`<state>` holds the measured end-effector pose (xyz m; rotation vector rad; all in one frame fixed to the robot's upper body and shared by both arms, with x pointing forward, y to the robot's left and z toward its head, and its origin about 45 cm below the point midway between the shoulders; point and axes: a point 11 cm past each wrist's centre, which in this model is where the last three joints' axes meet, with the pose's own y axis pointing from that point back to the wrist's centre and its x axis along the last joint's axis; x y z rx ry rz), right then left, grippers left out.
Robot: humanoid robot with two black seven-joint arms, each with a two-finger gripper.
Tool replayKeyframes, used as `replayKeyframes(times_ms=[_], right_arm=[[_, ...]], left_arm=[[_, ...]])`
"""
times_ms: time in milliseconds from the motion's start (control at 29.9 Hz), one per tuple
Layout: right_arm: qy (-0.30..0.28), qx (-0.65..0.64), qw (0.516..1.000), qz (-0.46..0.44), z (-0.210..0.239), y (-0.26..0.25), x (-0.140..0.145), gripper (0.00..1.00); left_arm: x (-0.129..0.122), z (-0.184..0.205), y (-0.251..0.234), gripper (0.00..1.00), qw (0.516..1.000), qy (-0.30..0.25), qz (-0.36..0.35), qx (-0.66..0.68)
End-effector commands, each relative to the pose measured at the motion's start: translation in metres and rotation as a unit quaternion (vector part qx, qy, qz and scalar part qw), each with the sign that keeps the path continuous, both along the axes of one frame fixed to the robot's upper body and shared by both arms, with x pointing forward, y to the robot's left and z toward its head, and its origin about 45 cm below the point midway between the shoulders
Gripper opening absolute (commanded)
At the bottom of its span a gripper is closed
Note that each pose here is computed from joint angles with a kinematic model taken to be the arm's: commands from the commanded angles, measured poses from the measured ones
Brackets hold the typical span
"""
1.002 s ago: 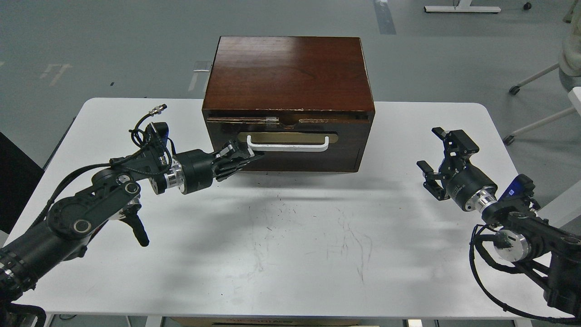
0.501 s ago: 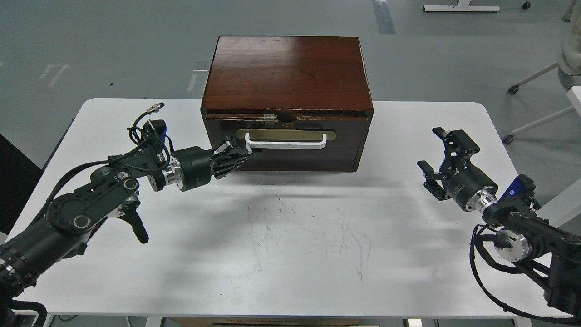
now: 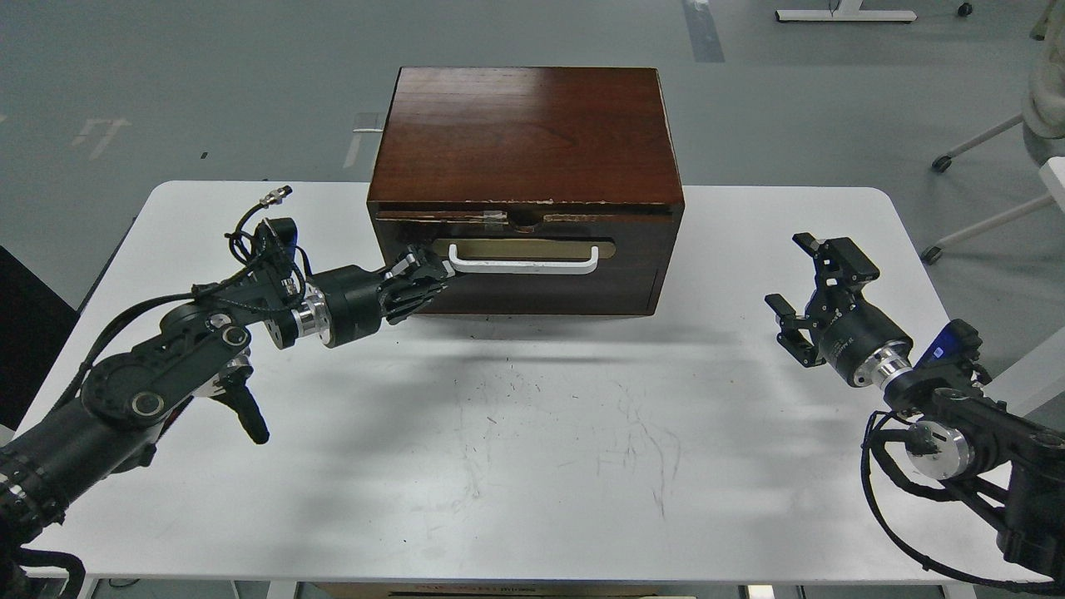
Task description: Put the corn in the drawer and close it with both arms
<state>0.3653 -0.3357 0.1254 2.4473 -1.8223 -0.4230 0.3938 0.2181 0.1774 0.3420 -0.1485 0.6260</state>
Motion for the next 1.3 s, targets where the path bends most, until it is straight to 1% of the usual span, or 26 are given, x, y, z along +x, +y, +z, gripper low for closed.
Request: replayKeyframes(times_ms=[0,167,200,234,267,301,434,501,534,601,735,835,969,1035,1169,1269], right_arm=[[-0.001,0.001,1.000,0.001,0.001,0.001,0.000,1.00],[0.000,0.001,1.000,0.000,0.000,0.000,0.000,1.00],[0.000,0.001,1.000,0.000,0.000,0.000,0.000,1.00],[0.000,0.001,1.000,0.000,0.000,0.000,0.000,1.00],[0.000,0.000,1.000,0.000,0.000,0.000,0.000,1.00],[0.001,0.000,1.000,0.001,0.000,0.001,0.000,1.00],[0.001,0.000,1.000,0.001,0.000,0.001,0.000,1.00],[0.001,0.000,1.000,0.001,0.000,0.001,0.000,1.00],[0.000,0.001,1.000,0.000,0.000,0.000,0.000,1.00],[0.000,0.001,1.000,0.000,0.000,0.000,0.000,1.00],[0.000,0.000,1.000,0.000,0.000,0.000,0.000,1.00],[0.000,0.001,1.000,0.001,0.000,0.000,0.000,1.00],[-0.005,-0.003,1.000,-0.004,0.004,-0.005,0.002,1.00],[-0.008,-0.006,1.000,-0.005,0.008,-0.008,0.003,1.00],[-0.018,-0.005,1.000,-0.011,0.015,-0.011,0.009,1.00],[-0.025,-0.004,1.000,-0.013,0.021,-0.012,0.013,1.00]], left_arm=[[-0.003,-0.002,-0.002,0.00,1.000,0.002,-0.004,-0.003],[-0.008,-0.004,0.005,0.00,1.000,0.002,-0.003,-0.002],[-0.009,-0.004,0.007,0.10,1.000,0.003,-0.002,-0.002],[-0.009,-0.005,0.008,0.34,1.000,0.004,-0.001,0.000],[-0.009,-0.004,0.010,0.81,1.000,0.003,-0.001,0.001],[-0.010,-0.005,0.015,0.99,1.000,0.006,0.004,0.001],[-0.014,0.000,0.024,1.00,1.000,0.007,0.009,-0.005],[-0.019,0.007,0.026,1.00,1.000,0.002,0.003,-0.010],[-0.025,0.009,0.029,1.00,1.000,0.002,-0.001,-0.017],[-0.032,0.018,0.030,1.00,0.999,-0.005,-0.008,-0.036],[-0.038,0.041,0.036,1.00,0.997,-0.017,-0.009,-0.081],[-0.034,0.062,0.044,1.00,0.990,-0.017,0.016,-0.141],[-0.015,0.107,0.068,1.00,0.963,-0.033,0.077,-0.258],[-0.011,0.118,0.074,1.00,0.955,-0.043,0.088,-0.279],[-0.001,0.149,0.095,1.00,0.937,-0.084,0.114,-0.320],[0.001,0.156,0.100,1.00,0.929,-0.090,0.122,-0.337]])
